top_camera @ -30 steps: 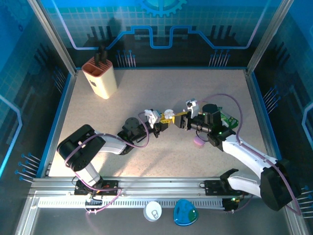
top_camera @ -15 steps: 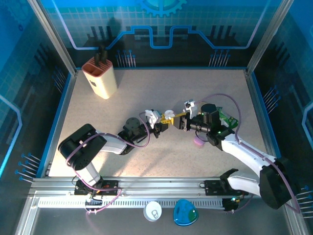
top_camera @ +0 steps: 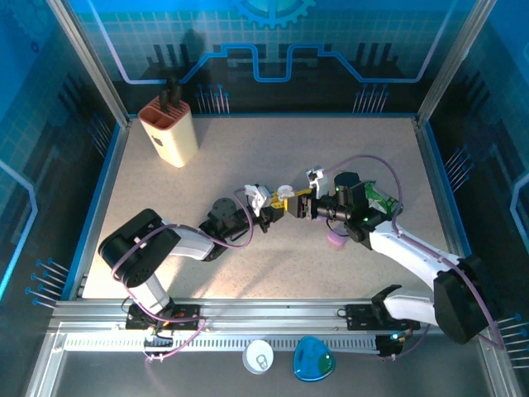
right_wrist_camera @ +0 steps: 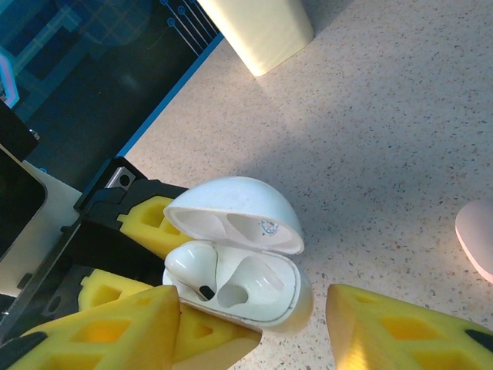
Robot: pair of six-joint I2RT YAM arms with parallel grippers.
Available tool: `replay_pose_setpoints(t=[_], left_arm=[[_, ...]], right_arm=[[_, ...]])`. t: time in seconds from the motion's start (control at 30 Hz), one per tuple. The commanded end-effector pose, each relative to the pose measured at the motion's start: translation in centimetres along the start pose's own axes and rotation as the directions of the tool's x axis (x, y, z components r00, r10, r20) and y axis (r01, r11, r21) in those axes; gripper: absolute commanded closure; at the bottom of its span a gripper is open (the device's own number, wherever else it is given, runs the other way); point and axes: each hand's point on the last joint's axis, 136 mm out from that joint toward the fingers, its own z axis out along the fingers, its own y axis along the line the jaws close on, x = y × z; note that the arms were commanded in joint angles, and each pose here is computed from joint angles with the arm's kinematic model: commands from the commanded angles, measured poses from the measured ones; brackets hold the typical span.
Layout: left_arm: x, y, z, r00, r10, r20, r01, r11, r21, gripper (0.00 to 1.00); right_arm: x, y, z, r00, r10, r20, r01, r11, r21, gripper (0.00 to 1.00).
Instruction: Insert wireless bluetooth earbuds into charging case
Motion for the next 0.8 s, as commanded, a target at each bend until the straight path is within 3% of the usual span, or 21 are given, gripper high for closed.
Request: replay_pose_setpoints(t=[0.0,0.17,0.3,0.4,0.57,0.77], left_arm=[[-1.2,-0.2,0.1,0.999,0.006,0.052,-0.008,0.999,0.033,0.87],[-0.7,1.8,-1.1,0.998,-0.015,0.058,0.016,1.0,-0.01,0.88],[-0.1,3.0,-2.5,0.999,-0.008,0.048,0.01,0.999,-0.051,0.87],[0.0,3.6,-3.3,0.999,-0.002,0.044,0.005,0.998,-0.07,0.87],[0.6,2.9,-4.2,0.999,0.017,0.032,-0.015,0.999,-0.042,0.87],[2.1,1.8,-5.1,0.999,0.051,-0.003,-0.051,0.999,-0.007,0.87]], right_arm=[[-1.4,1.2,-0.8,0.998,-0.039,0.048,0.041,0.999,-0.036,0.45],[-2.4,0.2,-3.0,0.992,-0.018,0.123,0.02,1.0,-0.011,0.45],[-2.3,-2.9,-3.3,0.992,0.044,0.118,-0.057,0.992,0.116,0.45],[-1.7,-6.5,-3.2,0.996,0.087,0.029,-0.091,0.946,0.31,0.46],[-0.2,-12.3,-2.2,0.958,0.177,-0.225,-0.019,0.824,0.567,0.48],[0.9,-15.9,-0.5,0.884,0.286,-0.37,0.015,0.774,0.633,0.5]])
